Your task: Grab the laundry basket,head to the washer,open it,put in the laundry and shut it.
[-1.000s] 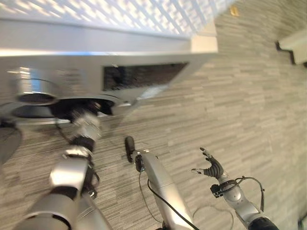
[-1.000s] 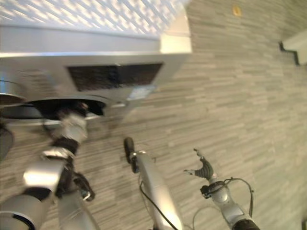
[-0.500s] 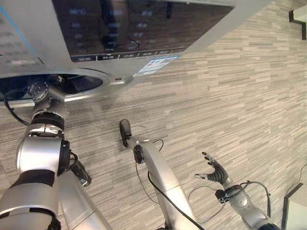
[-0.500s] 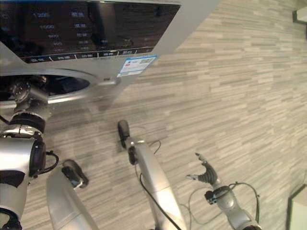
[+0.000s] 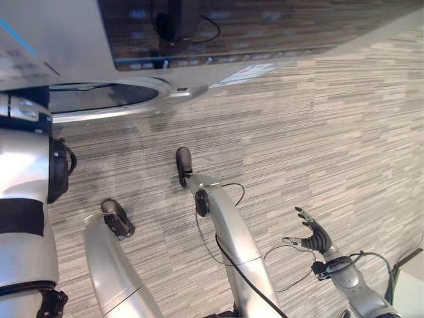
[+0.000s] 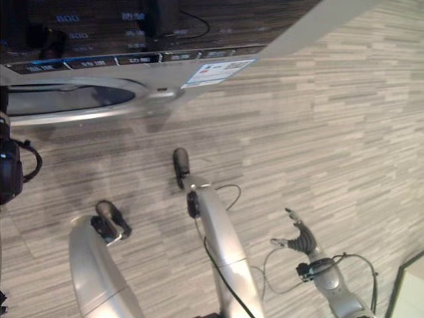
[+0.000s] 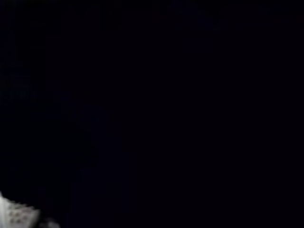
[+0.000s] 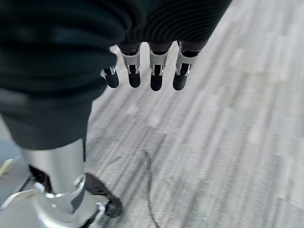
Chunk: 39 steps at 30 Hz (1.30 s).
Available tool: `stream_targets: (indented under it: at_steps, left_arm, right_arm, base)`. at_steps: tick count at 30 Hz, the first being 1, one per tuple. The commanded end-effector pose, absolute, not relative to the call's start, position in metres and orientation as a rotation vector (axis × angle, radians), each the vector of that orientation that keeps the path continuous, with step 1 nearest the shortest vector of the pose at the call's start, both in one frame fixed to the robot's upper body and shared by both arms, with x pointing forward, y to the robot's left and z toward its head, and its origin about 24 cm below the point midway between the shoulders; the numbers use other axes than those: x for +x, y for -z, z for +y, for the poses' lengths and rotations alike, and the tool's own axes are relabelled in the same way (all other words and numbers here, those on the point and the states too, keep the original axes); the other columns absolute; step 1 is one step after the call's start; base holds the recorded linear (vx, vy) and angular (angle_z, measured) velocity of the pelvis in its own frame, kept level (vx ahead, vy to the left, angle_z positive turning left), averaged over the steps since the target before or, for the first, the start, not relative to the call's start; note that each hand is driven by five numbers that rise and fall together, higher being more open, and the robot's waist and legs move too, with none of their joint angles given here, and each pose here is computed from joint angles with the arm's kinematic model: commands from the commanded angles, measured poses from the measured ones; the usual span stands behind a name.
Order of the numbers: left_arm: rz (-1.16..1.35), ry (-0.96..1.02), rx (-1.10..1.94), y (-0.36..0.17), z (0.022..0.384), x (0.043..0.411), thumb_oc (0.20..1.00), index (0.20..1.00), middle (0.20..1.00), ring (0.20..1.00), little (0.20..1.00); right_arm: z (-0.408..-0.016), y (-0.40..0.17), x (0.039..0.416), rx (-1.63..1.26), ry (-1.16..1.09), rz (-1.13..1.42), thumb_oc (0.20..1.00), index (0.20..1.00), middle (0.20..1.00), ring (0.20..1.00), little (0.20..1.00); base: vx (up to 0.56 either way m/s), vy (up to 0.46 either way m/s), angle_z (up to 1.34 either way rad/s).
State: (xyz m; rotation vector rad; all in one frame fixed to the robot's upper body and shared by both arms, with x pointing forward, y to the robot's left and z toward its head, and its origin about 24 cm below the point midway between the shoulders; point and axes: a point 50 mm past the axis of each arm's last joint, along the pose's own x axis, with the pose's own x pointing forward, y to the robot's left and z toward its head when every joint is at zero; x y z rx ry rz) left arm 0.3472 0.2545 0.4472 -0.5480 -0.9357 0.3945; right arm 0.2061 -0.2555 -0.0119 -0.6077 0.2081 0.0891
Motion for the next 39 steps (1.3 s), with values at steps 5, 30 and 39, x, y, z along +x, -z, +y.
stream_targets:
  at_steps: [5, 30, 39]
  left_arm:
    - [-1.017, -0.396, -0.412, -0.463, 0.256, 0.335, 1.0, 1.0, 1.0, 1.0, 1.0]
    - [-0.329, -0.412, 0.458, -0.237, 0.272, 0.395, 1.0, 1.0, 1.0, 1.0, 1.0]
    - [-0.163, -0.213, 0.245, -0.092, 0.258, 0.332, 1.0, 1.0, 1.0, 1.0, 1.0]
  right_arm:
    - [-0.274, -0.006, 0.207, -0.689, -0.092, 0.182, 1.0, 1.0, 1.0, 1.0, 1.0]
    - [-0.274, 0.039, 0.197, -0.669, -0.131, 0.376, 1.0, 1.0, 1.0, 1.0, 1.0]
    - [-0.29, 0.054, 0.194, -0.668, 0.011, 0.462, 1.0, 1.0, 1.0, 1.0, 1.0]
  base:
    - [0.01, 0.004, 0.08]
    - [-0.03, -0.004, 0.14]
    - [-0.01, 0.011, 0.18]
